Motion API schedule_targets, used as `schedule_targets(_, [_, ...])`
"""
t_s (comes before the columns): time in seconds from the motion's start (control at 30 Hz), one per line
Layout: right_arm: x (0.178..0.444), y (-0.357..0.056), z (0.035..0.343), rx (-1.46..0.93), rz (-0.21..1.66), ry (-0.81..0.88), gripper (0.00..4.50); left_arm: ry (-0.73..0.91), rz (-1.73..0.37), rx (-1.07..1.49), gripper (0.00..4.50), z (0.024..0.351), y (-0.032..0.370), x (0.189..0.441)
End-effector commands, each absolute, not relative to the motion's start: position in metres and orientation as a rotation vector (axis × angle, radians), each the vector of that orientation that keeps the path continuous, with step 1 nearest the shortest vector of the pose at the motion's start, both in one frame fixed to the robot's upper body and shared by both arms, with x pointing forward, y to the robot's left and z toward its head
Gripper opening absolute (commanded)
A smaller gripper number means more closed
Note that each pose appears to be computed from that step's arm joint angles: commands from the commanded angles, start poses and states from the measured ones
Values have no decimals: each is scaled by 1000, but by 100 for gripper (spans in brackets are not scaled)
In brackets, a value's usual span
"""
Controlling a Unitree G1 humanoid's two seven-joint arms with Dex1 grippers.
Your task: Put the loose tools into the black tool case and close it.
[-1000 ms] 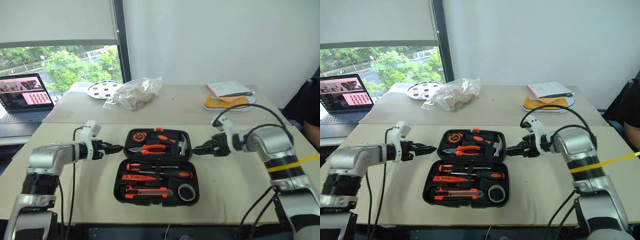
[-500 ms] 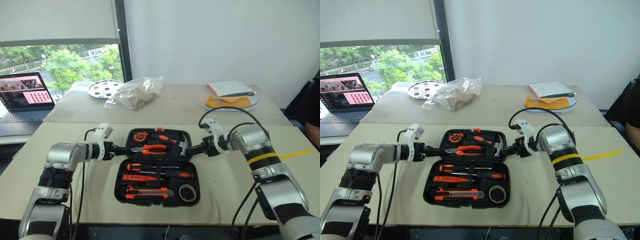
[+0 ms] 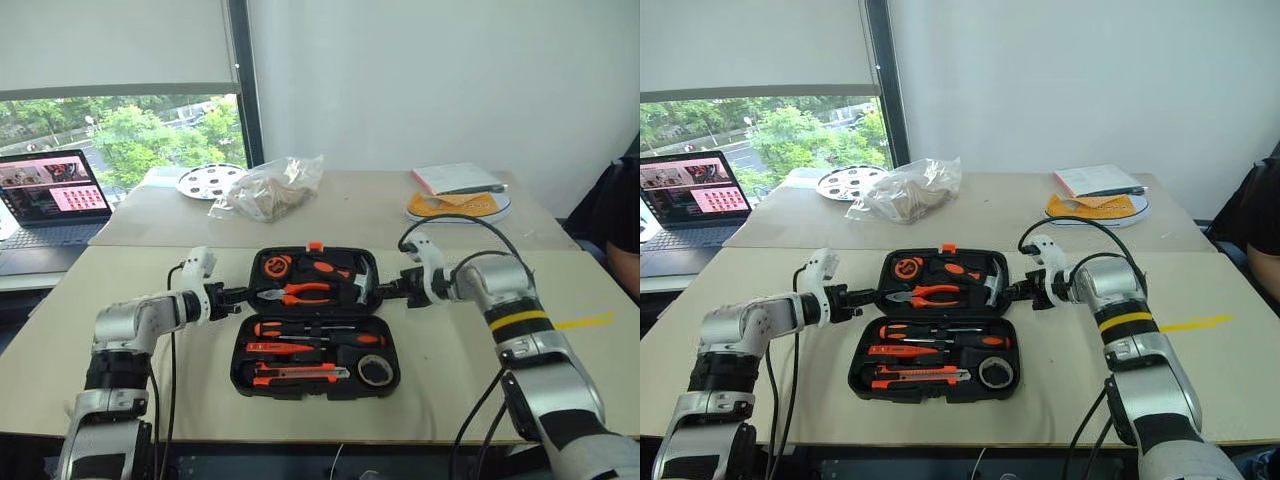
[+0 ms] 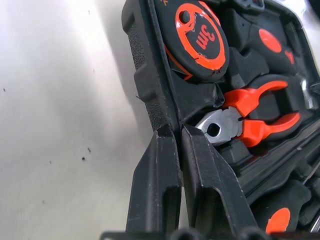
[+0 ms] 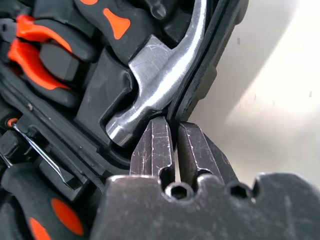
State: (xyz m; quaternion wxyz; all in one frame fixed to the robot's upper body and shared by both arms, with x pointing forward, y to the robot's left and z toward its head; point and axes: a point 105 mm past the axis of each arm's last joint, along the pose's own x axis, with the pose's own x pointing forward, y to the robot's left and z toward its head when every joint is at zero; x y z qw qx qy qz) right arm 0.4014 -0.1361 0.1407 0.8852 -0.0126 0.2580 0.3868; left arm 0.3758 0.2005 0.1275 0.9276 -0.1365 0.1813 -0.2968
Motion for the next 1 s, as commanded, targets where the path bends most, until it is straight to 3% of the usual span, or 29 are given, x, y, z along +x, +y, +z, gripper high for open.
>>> schedule_targets(0.03, [391, -123, 208, -344, 975, 39, 0, 94, -756, -112, 1, 171, 196, 358])
schedule_targets(0.17, [365, -126, 196, -628, 1068, -163, 0, -38, -832, 173, 1, 167, 200, 332])
schedule_targets(0.27, [353, -132, 177, -733, 1080, -208, 0, -131, -827, 278, 1, 167, 204, 320])
schedule_targets(0.43, [331, -139, 133, -954, 1122, -251, 0, -131, -988, 690, 1, 125, 200, 284])
schedule_targets(0.57, [320, -152, 104, -1004, 1143, -213, 0, -123, -1066, 784, 1, 103, 199, 263])
schedule_targets(0.63, [321, -162, 94, -1012, 1126, -177, 82, -102, -1103, 810, 0, 93, 199, 253])
schedule_targets(0.7, [319, -165, 91, -1022, 1129, -185, 134, -93, -1105, 804, 0, 88, 202, 248])
schedule_targets(0.73, [318, -166, 90, -1031, 1134, -184, 173, -86, -1100, 804, 75, 87, 204, 247])
schedule_targets(0.77, [317, -166, 90, -1044, 1138, -195, 208, -82, -1098, 818, 95, 86, 207, 247])
schedule_targets(0.9, [313, -177, 97, -1059, 1119, -206, 352, -26, -1071, 793, 253, 87, 223, 250])
schedule_targets(0.93, [313, -182, 101, -1040, 1097, -205, 375, -14, -1037, 758, 278, 91, 228, 256])
schedule_targets(1.0, [310, -192, 108, -990, 1069, -177, 375, 15, -1003, 689, 278, 99, 234, 264])
